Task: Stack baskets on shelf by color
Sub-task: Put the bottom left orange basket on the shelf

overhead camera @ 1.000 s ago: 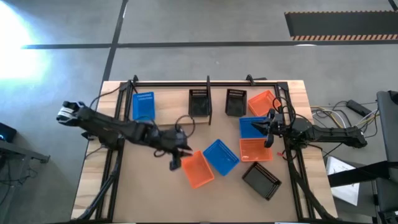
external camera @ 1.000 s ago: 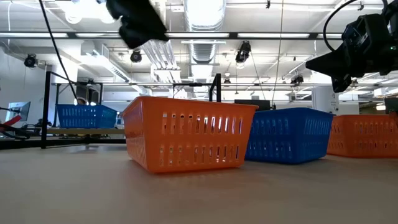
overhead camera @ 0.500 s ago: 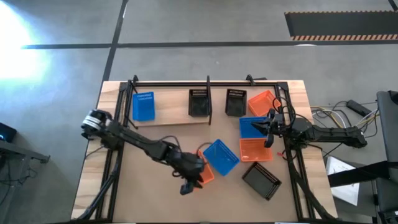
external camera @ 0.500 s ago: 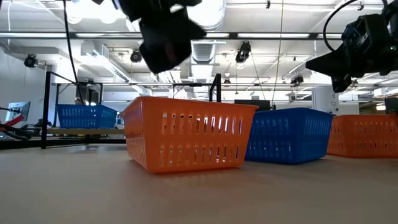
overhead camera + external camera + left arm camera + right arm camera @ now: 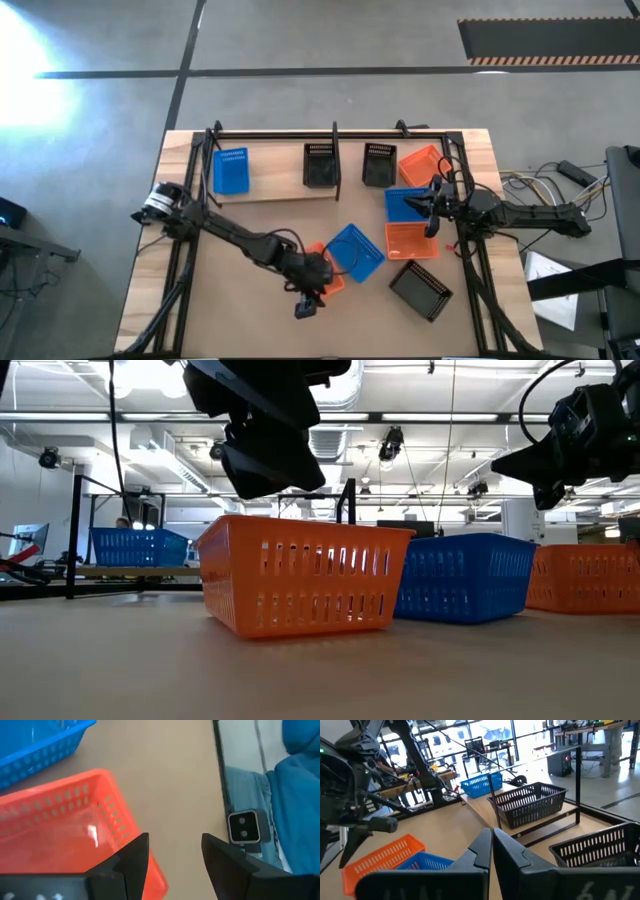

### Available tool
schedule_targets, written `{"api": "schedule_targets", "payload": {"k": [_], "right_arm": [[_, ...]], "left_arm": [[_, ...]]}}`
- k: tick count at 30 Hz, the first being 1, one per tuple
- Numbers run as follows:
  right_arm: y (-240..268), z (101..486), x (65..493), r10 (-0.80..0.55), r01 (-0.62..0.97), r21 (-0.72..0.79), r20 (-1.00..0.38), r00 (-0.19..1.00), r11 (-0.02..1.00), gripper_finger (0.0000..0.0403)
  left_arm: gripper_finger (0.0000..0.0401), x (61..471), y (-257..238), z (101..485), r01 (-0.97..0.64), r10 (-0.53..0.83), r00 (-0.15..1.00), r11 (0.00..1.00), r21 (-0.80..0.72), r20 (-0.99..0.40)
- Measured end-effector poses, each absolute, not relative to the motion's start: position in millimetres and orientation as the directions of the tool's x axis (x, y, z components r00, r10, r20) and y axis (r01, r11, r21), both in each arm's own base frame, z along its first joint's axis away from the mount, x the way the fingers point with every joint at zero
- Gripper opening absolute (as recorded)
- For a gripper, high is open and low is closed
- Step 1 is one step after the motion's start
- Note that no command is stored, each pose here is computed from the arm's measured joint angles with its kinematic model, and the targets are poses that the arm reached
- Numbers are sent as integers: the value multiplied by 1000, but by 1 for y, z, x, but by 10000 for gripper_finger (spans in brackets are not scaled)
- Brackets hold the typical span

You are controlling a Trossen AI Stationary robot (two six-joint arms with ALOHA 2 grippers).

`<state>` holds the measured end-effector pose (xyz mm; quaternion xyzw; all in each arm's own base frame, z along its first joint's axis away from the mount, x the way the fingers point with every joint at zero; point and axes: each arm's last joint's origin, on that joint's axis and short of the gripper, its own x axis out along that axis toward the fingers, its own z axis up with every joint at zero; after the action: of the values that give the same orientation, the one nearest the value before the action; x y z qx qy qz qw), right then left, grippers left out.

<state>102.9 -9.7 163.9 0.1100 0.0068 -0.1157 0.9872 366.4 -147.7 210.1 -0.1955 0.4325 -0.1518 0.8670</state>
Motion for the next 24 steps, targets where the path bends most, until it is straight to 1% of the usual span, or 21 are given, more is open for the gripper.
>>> {"api": "schedule_targets", "payload": {"k": [8,14,16,24], "right_arm": [[-10,163,103,-226,231,214,-47,973,949,9],[-10,163,103,-224,229,218,-47,973,949,9],[-10,163,103,-224,229,218,-47,973,949,9],[-10,163,103,-224,229,261,-49,973,938,9]], "left_arm": [[166,365,-146,206,64,-299,654,937,-343,-695],[166,361,-160,196,65,-285,631,946,-317,-721],[166,358,-167,194,44,-258,641,953,-301,-723],[167,352,-187,175,-46,-82,670,987,-152,-737]]}}
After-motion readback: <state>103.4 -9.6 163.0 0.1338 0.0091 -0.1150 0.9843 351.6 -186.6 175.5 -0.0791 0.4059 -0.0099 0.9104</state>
